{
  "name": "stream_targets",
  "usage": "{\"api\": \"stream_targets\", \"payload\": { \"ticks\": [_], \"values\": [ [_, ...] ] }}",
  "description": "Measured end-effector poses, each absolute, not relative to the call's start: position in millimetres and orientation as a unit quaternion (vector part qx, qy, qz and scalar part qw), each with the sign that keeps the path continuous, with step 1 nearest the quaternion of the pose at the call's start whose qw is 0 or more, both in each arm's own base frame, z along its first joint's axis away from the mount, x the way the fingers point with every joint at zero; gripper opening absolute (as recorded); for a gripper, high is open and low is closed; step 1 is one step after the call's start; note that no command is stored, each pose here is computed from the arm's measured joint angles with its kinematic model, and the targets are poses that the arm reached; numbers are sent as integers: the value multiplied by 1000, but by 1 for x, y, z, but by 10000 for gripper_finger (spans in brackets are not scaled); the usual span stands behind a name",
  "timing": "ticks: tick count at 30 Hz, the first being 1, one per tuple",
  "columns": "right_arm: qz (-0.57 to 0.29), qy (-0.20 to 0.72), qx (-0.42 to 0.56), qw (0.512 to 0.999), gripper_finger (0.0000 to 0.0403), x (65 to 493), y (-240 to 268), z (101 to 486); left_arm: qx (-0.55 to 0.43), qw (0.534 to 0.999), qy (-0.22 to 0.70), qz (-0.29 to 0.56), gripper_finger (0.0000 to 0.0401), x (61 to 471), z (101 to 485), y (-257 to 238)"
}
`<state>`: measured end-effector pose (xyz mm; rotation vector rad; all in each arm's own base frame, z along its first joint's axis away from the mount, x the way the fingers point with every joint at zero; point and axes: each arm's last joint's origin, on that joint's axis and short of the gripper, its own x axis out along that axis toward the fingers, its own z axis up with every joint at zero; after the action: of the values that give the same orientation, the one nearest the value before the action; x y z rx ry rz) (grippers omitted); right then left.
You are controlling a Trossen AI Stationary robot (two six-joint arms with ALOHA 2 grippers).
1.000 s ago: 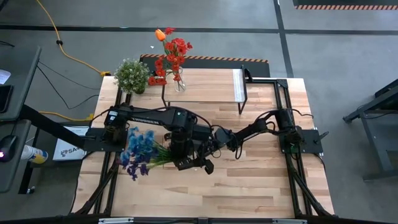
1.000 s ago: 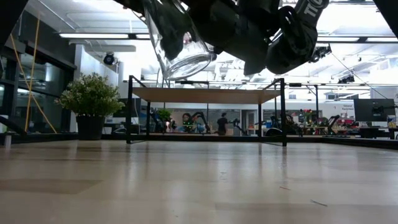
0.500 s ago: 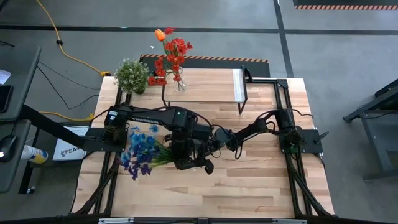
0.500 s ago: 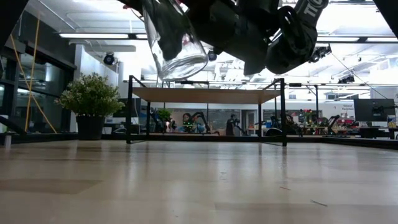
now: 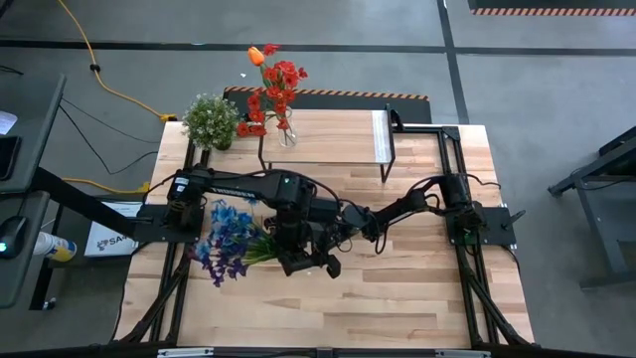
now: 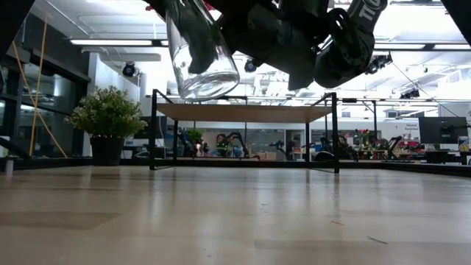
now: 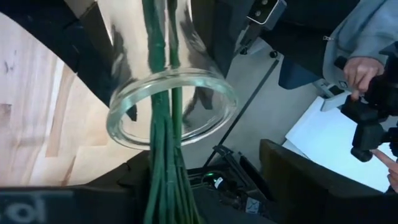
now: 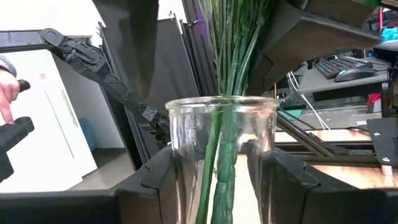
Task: Pick and place flowers into a vace then onto a shelf
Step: Put the right transparent vase on the shelf
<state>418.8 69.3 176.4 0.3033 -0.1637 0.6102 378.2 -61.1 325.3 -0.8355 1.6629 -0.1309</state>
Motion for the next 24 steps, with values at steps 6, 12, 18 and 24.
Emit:
{"api": "stream_targets", "payload": {
  "ticks": [6,12,18,24],
  "values": [
    [294,-80,150,940,165,419,70,176,-373,589,714,-63,313,379,326,-58],
    [295,-86,149,940,165,419,70,178,-392,590,701,-85,338,380,337,-51],
    [296,-81,150,940,164,419,71,177,-392,607,685,-91,356,381,348,-49],
    [293,-81,151,941,164,419,70,177,-390,611,683,-89,363,380,349,-47]
  ]
}}
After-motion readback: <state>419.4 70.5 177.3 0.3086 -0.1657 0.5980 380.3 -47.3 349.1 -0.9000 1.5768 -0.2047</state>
